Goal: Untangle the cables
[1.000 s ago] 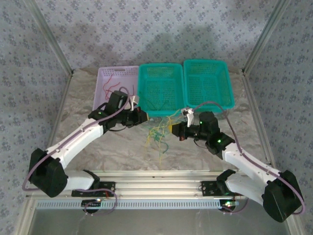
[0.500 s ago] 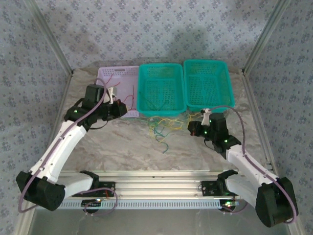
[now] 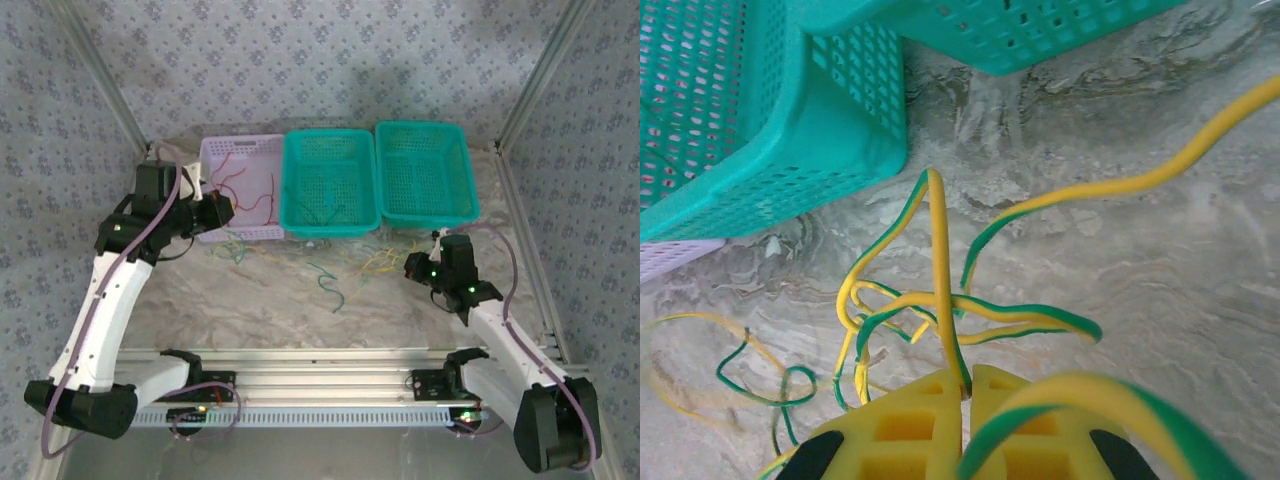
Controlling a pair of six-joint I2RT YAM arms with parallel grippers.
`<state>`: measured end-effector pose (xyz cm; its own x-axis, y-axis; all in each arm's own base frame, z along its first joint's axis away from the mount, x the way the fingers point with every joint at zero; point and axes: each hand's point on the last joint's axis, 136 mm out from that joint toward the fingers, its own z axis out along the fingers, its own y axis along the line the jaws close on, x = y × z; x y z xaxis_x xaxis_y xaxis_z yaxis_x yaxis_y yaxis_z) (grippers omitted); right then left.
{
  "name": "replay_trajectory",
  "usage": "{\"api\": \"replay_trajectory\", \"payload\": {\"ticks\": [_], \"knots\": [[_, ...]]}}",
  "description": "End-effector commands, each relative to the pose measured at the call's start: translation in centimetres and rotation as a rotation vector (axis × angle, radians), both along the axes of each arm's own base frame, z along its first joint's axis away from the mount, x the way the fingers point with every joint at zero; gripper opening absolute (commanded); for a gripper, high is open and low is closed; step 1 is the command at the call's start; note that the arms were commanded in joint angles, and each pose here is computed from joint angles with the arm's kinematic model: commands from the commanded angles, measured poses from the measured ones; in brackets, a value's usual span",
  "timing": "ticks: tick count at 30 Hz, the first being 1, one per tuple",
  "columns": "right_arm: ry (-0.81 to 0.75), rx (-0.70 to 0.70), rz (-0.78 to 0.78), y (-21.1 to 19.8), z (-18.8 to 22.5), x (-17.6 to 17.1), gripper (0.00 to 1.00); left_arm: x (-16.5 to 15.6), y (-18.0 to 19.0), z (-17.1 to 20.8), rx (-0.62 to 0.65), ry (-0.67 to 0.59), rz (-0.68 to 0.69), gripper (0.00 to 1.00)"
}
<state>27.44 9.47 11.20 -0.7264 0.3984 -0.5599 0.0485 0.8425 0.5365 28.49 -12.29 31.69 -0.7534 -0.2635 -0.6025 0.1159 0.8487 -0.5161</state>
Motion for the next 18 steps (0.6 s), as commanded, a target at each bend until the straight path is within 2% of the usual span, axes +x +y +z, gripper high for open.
{"api": "replay_trajectory", "payload": {"ticks": [1, 7, 14, 18], "knots": [[0.04, -0.059, -0.046, -1.6, -1.1, -0.8, 0.0, -0.9, 0.8, 2.1, 0.028, -0.063, 0.003, 0.0], [0.011, 0.015, 0.009, 0.3, -0.8, -0.2, 0.0, -0.9, -0.4, 1.9, -0.053, -0.045, -0.02, 0.0], [0.019, -0.053, 0.165, 3.5, -0.6, -0.1, 0.0, -1.0, -1.7, 3.2, -0.164, -0.067, -0.041, 0.0], [-0.033, -0.123, 0.187, 4.3, 0.9, 0.0, 0.29, -0.8, -2.3, 3.4, -0.189, -0.072, -0.054, 0.0]]}}
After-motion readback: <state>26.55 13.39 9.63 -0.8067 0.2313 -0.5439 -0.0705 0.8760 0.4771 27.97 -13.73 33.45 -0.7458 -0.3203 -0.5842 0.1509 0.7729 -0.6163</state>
